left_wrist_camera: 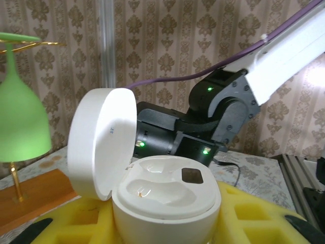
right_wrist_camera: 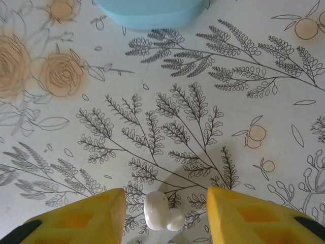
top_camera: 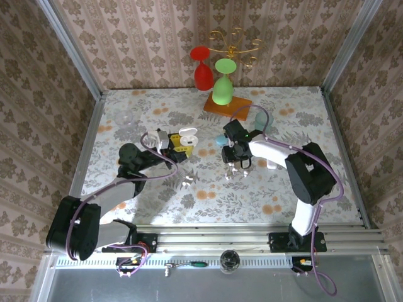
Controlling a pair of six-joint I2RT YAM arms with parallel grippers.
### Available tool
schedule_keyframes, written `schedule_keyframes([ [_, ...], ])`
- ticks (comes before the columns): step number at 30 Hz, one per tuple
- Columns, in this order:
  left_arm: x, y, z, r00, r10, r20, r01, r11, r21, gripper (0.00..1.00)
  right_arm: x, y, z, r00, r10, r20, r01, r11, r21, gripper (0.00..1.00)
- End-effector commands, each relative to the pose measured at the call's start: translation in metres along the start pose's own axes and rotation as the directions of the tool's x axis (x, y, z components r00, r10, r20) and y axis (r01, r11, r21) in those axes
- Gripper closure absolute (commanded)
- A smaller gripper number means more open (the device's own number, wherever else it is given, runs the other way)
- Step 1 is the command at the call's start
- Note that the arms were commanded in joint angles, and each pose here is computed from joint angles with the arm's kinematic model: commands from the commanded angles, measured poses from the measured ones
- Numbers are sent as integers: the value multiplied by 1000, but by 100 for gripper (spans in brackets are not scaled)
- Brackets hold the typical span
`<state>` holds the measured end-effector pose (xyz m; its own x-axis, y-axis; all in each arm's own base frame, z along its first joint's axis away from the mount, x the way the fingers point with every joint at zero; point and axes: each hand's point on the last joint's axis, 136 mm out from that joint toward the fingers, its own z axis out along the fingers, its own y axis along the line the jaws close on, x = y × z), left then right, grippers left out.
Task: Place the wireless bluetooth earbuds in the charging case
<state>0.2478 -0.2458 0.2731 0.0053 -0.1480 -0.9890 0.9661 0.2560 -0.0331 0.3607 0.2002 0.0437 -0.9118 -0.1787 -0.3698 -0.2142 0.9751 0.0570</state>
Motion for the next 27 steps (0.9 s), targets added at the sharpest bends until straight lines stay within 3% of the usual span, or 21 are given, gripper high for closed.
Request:
schedule_keyframes([
  [1, -8, 6, -13, 998, 49, 31, -47, 998, -47, 68, 13, -21, 0, 993, -88, -76, 102, 974, 202, 53],
  [9, -14, 28, -39, 996, 64, 57, -55, 989, -140, 68, 18, -7, 5, 972, -198, -126, 228, 925, 305, 56],
  [27, -13, 29, -42, 997, 58, 57, -50, 989, -138, 68, 10, -12, 6, 957, -252, -144, 290, 860, 419, 64],
])
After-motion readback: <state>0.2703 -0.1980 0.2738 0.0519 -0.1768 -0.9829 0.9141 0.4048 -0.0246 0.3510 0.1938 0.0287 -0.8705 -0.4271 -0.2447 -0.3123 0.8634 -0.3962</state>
